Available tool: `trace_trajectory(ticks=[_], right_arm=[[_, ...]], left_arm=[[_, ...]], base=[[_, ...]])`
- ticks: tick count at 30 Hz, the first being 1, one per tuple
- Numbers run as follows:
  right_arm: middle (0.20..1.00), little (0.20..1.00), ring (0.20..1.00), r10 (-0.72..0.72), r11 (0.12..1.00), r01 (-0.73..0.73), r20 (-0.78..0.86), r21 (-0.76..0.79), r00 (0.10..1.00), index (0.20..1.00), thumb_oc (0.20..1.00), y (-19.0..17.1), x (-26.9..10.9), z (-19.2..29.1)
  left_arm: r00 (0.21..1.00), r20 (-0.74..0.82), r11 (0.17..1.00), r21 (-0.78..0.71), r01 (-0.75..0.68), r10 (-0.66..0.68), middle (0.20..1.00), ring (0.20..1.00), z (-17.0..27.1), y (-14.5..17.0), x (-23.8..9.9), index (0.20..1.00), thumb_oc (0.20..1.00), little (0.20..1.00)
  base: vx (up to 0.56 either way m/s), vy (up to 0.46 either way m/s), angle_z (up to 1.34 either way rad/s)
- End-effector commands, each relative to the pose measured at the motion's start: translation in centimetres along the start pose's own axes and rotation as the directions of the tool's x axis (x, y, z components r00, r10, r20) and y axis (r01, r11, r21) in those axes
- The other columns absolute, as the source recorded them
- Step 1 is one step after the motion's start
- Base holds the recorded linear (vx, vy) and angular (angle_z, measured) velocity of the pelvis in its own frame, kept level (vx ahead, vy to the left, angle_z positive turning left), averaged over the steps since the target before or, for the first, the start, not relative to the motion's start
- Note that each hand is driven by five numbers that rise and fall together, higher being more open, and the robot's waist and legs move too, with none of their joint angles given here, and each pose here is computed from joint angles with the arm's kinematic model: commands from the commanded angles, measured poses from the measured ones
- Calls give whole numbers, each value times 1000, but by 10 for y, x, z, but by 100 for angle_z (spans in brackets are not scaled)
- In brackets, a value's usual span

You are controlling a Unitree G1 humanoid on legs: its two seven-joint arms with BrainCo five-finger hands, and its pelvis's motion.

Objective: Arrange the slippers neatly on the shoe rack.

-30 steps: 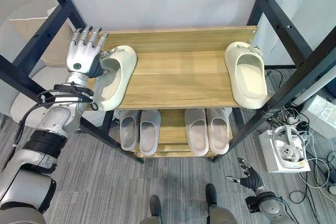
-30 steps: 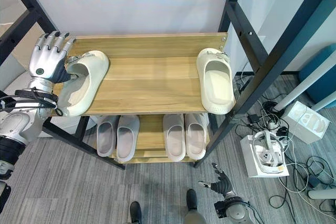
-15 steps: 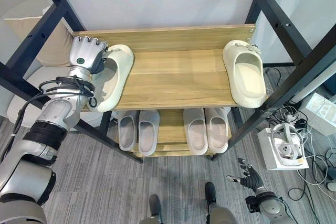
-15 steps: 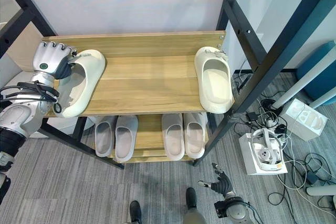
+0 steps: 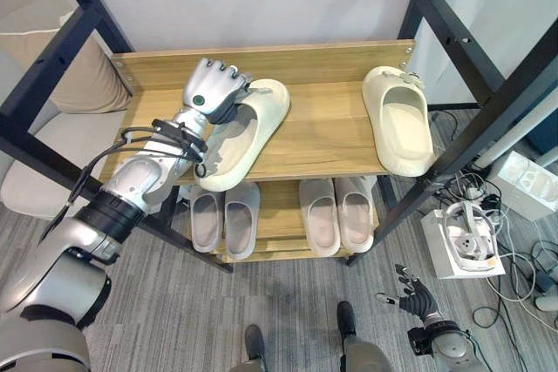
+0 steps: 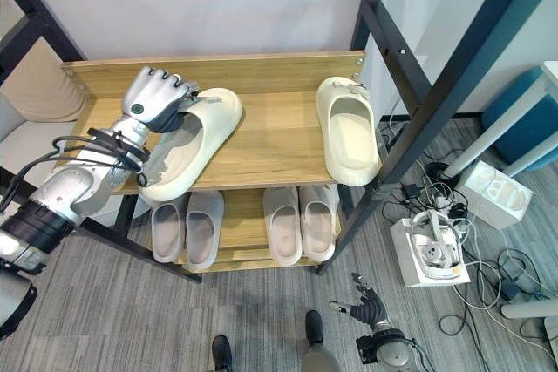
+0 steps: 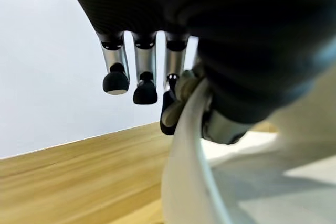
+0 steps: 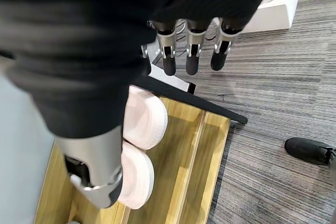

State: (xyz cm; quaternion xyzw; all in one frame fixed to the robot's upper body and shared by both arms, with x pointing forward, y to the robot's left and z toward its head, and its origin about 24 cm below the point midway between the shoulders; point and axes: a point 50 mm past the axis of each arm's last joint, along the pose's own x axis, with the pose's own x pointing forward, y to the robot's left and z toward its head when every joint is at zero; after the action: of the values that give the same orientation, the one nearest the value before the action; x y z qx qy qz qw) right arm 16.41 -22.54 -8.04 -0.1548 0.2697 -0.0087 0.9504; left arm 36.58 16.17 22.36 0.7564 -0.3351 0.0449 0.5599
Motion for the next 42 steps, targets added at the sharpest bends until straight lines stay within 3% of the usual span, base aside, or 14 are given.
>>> trace_trajectory(ticks=[1, 12, 13, 17, 24, 33, 34, 35, 36, 37, 38, 41, 42], right_arm=[[1000, 1000, 1000, -22, 1000, 22, 113, -3, 993, 1000, 1000, -14, 2, 23], [1000, 1000, 1000, -30, 999, 29, 68, 22, 997, 1000, 1000, -15, -2, 11], [1000, 1000, 1000, -28, 999, 27, 64, 25, 998, 1000, 1000, -14, -2, 11], [1000, 1000, 1000, -21, 1000, 19, 67, 23, 998, 1000, 1000, -11, -1, 12], [1000, 1000, 1000, -18, 999, 15, 60, 44, 998, 1000, 1000, -4, 2, 12], [1000, 1000, 1000, 16, 998, -19, 67, 52, 998, 1000, 1000, 6, 7, 18], [1000, 1000, 1000, 19, 998, -22, 61, 54, 998, 1000, 1000, 8, 7, 17], [1000, 1000, 1000, 22, 998, -25, 52, 59, 998, 1000, 1000, 11, 8, 16], [1000, 1000, 1000, 24, 998, -27, 49, 53, 998, 1000, 1000, 10, 8, 15], [1000, 1000, 1000, 26, 998, -28, 36, 59, 999, 1000, 1000, 12, 8, 14], [1000, 1000, 1000, 27, 998, -29, 36, 57, 999, 1000, 1000, 12, 8, 14], [1000, 1000, 1000, 21, 997, -23, 27, 71, 999, 1000, 1000, 13, 10, 15], [1000, 1000, 1000, 16, 997, -18, 29, 73, 999, 1000, 1000, 12, 11, 17]], left_arm=[[989, -89, 989, 105, -107, 117, 200, 200, -34, 44, 30, 200, 200, 200], [992, -93, 995, 62, -83, 89, 200, 200, -21, 41, 49, 200, 200, 200], [991, -100, 994, 59, -87, 93, 1000, 1000, -23, 42, 48, 1000, 1000, 1000], [989, -109, 994, 55, -91, 96, 1000, 1000, -27, 44, 47, 1000, 1000, 1000], [978, -124, 979, -92, -183, 171, 1000, 1000, -24, 51, 30, 1000, 1000, 1000], [939, -138, 909, -243, -339, 314, 1000, 1000, -23, 71, 4, 1000, 1000, 1000], [940, -146, 887, -313, -339, 308, 1000, 1000, -19, 67, -4, 1000, 1000, 1000], [946, -182, 812, -487, -323, 267, 1000, 1000, -11, 52, -19, 1000, 1000, 1000], [947, -187, 811, -489, -322, 263, 1000, 1000, -12, 51, -21, 1000, 1000, 1000], [958, -243, 646, -709, -282, 152, 1000, 1000, 0, 25, -40, 1000, 1000, 1000], [958, -244, 646, -710, -282, 150, 1000, 1000, -1, 25, -41, 1000, 1000, 1000], [946, -324, 224, -923, -313, -15, 1000, 1000, 20, -9, -68, 1000, 1000, 1000], [947, -318, 123, -943, -309, -57, 1000, 1000, 25, -15, -74, 1000, 1000, 1000]], base=[[-17, -22, -24], [5, -29, -15], [0, 0, 0], [0, 0, 0], [9, -6, 10], [-3, 0, 19], [0, 0, 0], [0, 0, 0], [0, 0, 0], [0, 0, 0], [6, 18, 4], [-11, 14, 7], [-23, 9, 4]])
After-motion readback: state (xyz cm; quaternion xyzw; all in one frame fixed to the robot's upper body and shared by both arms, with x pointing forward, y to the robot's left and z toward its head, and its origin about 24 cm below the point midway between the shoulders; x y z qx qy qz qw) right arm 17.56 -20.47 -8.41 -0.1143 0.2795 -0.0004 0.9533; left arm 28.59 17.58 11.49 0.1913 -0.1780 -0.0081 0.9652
